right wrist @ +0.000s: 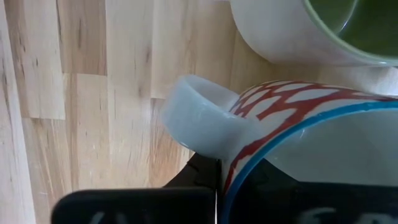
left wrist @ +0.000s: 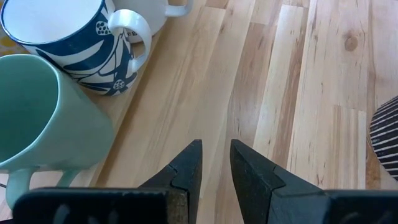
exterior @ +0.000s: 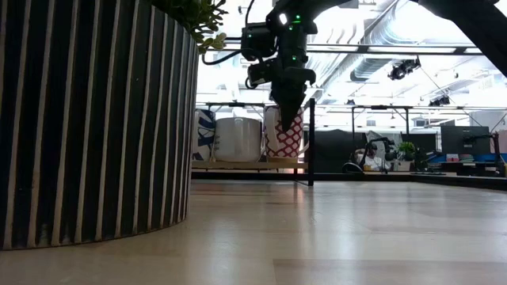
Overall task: Place coffee mugs
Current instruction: Put the red patterned mug on the shelf
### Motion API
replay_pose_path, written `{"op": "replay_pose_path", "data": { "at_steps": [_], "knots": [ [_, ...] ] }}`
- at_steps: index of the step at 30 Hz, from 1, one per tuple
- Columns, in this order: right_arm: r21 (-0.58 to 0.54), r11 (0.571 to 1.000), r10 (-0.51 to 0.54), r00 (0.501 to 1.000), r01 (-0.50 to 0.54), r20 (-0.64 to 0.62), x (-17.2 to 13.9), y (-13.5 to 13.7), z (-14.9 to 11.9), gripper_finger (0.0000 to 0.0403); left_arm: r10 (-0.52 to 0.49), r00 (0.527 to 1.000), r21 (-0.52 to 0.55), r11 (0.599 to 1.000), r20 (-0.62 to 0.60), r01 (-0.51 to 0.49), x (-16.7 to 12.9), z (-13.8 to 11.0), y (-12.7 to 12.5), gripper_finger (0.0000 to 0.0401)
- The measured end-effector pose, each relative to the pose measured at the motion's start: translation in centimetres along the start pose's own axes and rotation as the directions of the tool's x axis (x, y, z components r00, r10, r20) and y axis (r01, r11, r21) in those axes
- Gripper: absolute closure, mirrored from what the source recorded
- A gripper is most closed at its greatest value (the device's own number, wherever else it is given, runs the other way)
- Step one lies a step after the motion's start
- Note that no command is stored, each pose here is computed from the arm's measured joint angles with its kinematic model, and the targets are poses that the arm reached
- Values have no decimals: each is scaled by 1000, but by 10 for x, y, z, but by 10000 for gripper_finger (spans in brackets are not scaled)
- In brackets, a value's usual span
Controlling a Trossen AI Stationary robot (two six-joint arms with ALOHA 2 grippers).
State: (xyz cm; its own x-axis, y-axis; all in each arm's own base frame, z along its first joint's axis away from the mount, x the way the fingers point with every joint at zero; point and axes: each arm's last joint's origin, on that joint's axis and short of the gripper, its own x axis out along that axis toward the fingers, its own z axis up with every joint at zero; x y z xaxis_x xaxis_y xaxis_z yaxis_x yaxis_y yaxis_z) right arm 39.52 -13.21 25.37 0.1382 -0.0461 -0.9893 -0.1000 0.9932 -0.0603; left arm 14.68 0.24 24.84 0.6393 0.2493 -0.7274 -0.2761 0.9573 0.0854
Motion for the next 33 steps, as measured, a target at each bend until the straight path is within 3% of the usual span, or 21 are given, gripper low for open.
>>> {"op": "replay_pose_path", "data": {
  "at_steps": [33],
  "knots": [
    [8, 1000, -26, 1000, 26, -5, 0, -1, 0, 382, 0, 1000, -2, 1000, 0, 0, 0, 0, 0, 327]
  ]
}}
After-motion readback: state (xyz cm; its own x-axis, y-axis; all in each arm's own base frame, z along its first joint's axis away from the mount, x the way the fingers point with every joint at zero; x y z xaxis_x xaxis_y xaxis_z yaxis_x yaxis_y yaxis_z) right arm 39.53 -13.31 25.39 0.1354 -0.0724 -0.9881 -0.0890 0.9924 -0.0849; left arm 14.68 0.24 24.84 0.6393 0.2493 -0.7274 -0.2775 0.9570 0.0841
